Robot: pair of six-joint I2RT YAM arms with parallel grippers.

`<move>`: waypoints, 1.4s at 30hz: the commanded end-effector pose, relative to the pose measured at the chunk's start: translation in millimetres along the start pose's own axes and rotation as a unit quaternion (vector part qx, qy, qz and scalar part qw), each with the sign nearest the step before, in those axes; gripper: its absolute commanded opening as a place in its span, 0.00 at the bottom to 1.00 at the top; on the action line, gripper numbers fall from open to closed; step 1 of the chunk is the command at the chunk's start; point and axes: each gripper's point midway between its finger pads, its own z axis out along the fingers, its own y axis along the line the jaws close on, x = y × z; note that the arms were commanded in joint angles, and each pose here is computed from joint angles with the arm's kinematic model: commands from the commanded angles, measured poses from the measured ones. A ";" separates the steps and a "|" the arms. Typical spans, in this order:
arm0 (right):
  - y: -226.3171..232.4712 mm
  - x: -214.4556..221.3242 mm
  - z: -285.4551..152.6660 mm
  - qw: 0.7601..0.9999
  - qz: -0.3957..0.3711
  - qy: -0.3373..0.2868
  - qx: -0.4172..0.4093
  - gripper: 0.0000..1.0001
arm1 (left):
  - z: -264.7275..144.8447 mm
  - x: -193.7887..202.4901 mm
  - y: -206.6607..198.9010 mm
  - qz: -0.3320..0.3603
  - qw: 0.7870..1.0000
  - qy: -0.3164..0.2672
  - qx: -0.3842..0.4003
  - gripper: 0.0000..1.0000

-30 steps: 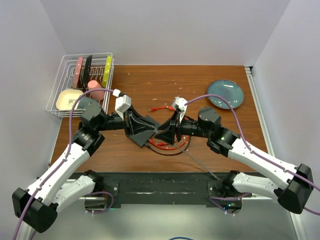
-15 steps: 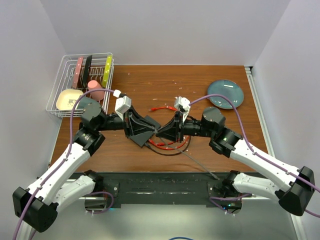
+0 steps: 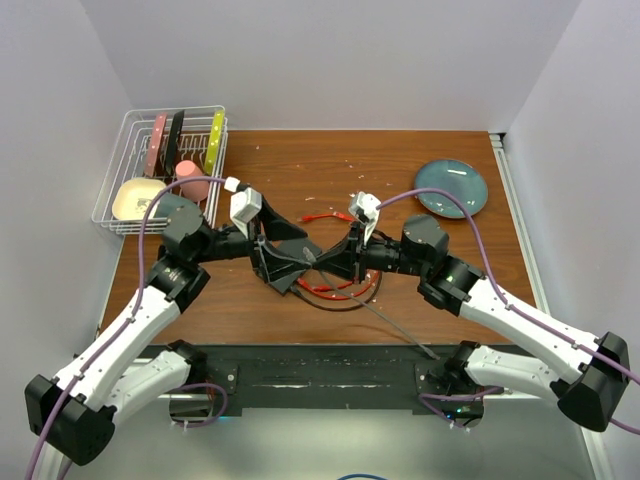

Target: Insert the plug into the switch port

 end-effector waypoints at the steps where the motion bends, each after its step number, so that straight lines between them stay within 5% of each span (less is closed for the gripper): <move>1: -17.3 -8.1 -5.7 0.998 -0.008 -0.012 0.061 0.00 | -5.5 -25.4 17.9 0.010 0.996 -0.045 -0.081 0.89; 9: -45.5 12.2 -12.9 0.986 -0.032 0.031 0.163 0.00 | -10.0 -27.3 57.6 -0.033 0.980 -0.057 -0.186 0.96; 24: -107.0 75.4 0.8 0.920 -0.120 0.147 0.342 0.00 | -30.3 52.1 150.9 -0.132 0.946 -0.028 -0.295 0.96; 32: -136.3 120.5 22.4 0.898 -0.128 0.211 0.363 0.00 | -44.2 112.2 202.1 -0.191 0.922 -0.004 -0.338 0.92; 42: -161.5 159.5 48.4 0.899 -0.114 0.244 0.346 0.00 | -62.4 163.7 236.1 -0.221 0.882 0.019 -0.416 0.91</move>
